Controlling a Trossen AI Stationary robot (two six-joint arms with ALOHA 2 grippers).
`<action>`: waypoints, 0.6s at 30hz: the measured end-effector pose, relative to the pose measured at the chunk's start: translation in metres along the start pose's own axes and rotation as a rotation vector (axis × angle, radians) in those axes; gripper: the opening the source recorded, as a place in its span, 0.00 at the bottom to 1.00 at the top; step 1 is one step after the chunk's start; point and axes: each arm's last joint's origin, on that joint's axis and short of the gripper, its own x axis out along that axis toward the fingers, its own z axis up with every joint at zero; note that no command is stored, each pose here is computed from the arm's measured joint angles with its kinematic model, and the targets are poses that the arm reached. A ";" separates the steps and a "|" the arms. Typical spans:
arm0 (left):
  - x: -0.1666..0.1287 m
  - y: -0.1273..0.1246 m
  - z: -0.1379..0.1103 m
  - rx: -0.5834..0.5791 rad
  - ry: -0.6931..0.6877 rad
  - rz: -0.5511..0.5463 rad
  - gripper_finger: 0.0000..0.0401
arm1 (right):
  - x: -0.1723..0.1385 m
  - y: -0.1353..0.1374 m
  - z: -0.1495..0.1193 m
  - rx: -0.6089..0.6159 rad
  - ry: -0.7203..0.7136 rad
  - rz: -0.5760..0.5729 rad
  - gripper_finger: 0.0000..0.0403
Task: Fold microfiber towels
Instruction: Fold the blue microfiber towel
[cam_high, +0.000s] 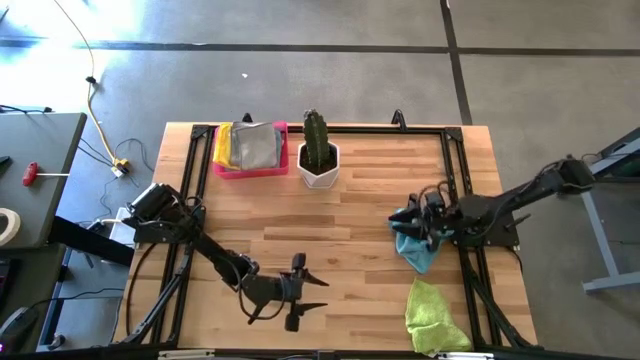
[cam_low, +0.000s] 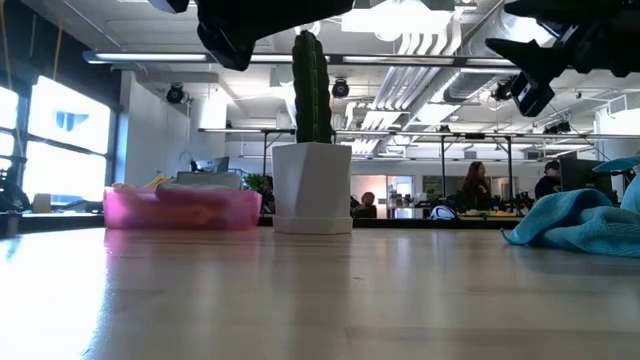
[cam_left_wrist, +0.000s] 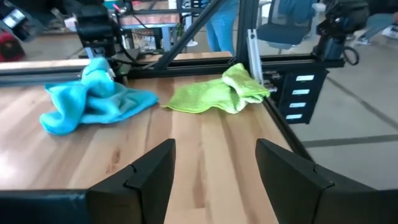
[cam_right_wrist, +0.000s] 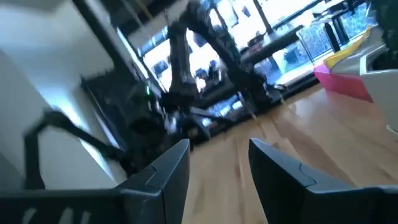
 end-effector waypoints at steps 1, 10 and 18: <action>0.000 0.001 0.000 0.012 -0.001 0.008 0.53 | 0.002 0.002 -0.002 -0.021 0.017 -0.005 0.39; 0.008 0.016 0.002 0.077 0.001 0.068 0.53 | 0.040 0.022 -0.014 -0.033 0.163 -0.056 0.39; 0.011 0.021 0.002 0.072 0.002 0.085 0.53 | 0.061 0.028 -0.015 0.053 0.588 -0.298 0.39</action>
